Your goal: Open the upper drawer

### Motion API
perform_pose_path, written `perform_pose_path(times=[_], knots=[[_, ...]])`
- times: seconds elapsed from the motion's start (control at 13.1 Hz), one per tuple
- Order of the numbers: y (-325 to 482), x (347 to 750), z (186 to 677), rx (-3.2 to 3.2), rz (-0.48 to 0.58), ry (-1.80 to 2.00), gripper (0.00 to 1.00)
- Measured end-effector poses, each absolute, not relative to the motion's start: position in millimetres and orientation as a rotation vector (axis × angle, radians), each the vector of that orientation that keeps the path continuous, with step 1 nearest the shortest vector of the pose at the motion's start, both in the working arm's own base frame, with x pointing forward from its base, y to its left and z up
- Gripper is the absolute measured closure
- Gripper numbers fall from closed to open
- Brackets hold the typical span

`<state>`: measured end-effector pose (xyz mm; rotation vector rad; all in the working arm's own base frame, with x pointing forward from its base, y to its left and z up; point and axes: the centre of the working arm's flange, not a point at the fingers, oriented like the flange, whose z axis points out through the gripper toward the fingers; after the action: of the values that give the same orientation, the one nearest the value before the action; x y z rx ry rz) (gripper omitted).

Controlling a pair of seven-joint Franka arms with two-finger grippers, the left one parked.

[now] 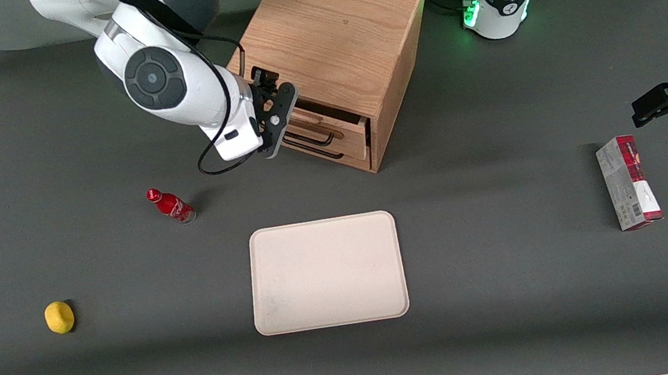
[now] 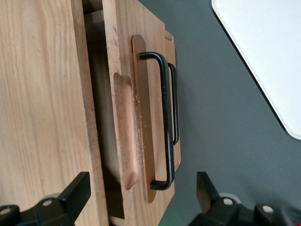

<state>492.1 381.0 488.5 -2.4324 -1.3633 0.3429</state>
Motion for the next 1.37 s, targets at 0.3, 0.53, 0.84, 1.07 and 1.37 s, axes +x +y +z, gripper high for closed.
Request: perform_pose_path(times=[0.3, 0.53, 0.84, 1.07, 1.37], knots=[[380.5, 508.2, 462.3, -2.431, 0.318, -1.400, 0.00], [385.4, 516.9, 437.2, -2.430, 0.308, -1.409, 0.00], [392.8, 516.4, 418.3, -2.428, 0.311, -1.437, 0.00], [395.6, 515.8, 405.4, -2.439, 0.315, -1.469, 0.00], [397.9, 517.8, 386.5, -2.443, 0.306, -1.483, 0.00]])
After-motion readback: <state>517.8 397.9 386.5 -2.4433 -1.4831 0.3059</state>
